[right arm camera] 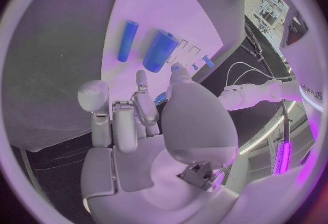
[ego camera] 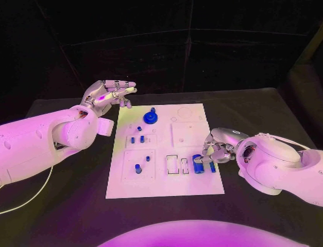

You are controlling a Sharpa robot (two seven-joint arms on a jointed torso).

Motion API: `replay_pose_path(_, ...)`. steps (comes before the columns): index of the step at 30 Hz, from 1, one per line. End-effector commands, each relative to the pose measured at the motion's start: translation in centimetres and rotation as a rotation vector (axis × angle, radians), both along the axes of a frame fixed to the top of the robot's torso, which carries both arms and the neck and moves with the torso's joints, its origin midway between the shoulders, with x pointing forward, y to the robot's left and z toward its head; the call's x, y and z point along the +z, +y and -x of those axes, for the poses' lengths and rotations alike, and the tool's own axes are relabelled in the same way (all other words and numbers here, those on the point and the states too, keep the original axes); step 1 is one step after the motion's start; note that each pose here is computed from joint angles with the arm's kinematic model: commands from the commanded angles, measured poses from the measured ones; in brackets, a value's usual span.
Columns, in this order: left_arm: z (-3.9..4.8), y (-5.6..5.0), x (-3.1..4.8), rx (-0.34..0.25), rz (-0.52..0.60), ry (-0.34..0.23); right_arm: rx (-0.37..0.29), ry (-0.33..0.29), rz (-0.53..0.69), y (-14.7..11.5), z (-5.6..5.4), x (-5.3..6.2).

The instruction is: Assemble the parts on the task board

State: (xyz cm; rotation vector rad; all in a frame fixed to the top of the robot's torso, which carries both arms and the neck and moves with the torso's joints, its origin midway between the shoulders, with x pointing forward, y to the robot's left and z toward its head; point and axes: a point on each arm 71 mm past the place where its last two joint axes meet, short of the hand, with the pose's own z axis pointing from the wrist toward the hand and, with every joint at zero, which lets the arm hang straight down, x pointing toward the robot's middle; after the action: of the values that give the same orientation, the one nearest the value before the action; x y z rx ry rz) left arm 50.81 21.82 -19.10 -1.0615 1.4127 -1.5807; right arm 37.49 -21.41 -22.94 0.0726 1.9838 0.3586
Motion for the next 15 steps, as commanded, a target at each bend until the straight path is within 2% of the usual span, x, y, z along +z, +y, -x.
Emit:
replay_pose_path(1,0.01,-0.1,0.12,-0.006,0.007,-0.003,0.016,0.024,0.051,0.1,0.1,-0.6)
replay_pose_path(15,0.04,0.0,0.10,-0.009,0.008,-0.001,0.035,0.068,0.058,1.6,0.2,-2.4)
